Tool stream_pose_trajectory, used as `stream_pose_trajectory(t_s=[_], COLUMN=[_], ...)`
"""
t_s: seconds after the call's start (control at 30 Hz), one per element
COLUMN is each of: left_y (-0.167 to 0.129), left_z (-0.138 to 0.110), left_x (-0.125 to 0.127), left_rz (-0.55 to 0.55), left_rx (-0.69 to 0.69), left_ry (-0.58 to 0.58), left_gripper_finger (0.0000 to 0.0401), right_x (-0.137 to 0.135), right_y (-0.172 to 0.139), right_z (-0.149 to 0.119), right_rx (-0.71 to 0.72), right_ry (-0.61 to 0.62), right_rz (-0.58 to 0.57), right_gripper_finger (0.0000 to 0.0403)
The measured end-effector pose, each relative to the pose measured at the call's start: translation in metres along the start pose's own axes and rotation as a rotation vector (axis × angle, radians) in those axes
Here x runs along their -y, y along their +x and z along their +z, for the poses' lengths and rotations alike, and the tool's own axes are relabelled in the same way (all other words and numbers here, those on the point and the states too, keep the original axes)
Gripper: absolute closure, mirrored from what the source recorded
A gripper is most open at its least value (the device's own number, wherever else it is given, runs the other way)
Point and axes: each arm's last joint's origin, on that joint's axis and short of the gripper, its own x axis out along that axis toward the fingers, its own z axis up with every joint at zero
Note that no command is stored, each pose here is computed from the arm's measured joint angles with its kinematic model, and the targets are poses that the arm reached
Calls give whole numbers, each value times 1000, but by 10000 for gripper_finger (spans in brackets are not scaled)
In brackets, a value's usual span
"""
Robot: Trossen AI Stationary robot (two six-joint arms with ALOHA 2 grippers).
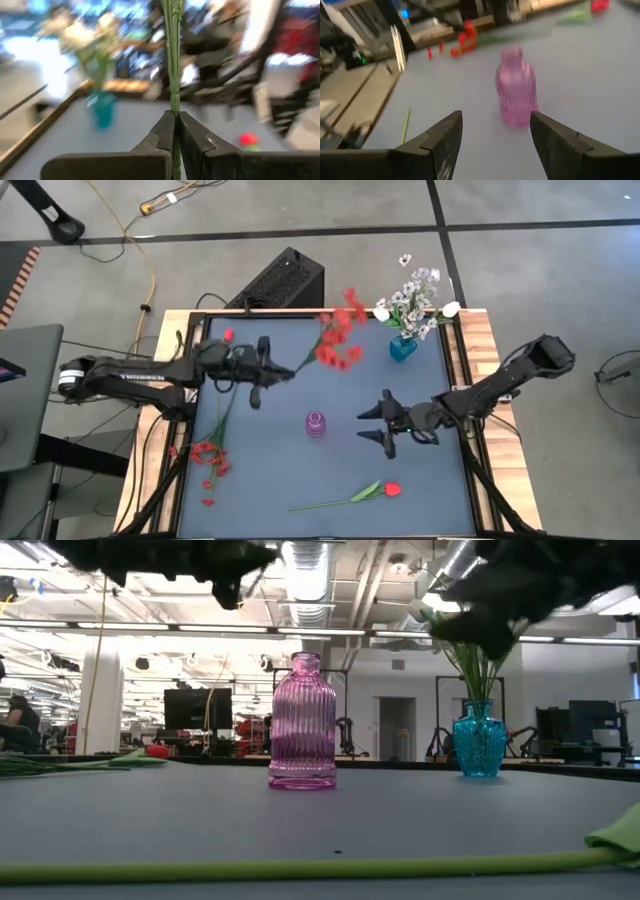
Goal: Sort flowers into vase by color
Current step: Put the top red flowers into the purple vase
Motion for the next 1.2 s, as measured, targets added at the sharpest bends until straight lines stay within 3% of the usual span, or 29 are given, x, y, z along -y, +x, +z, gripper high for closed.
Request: stream_pose_trajectory(t_s=[0.2, 0.43, 0.87, 1.2], left_y=[4, 35, 79, 76], left_z=[-25, -55, -105, -113], left_x=[22, 48, 49, 47], left_rz=[-156, -241, -245, -239], left_rx=[224, 261, 289, 256], left_ry=[4, 52, 37, 63], left_gripper_finger=[401, 401, 401, 401], right_x=[3, 8, -2, -4], right_y=[18, 30, 44, 44], right_z=[10, 10, 28, 25], right_rx=[180, 253, 315, 290], right_ry=[-42, -29, -66, -98], right_rz=[15, 7, 38, 35], right_gripper_finger=[143, 143, 143, 143])
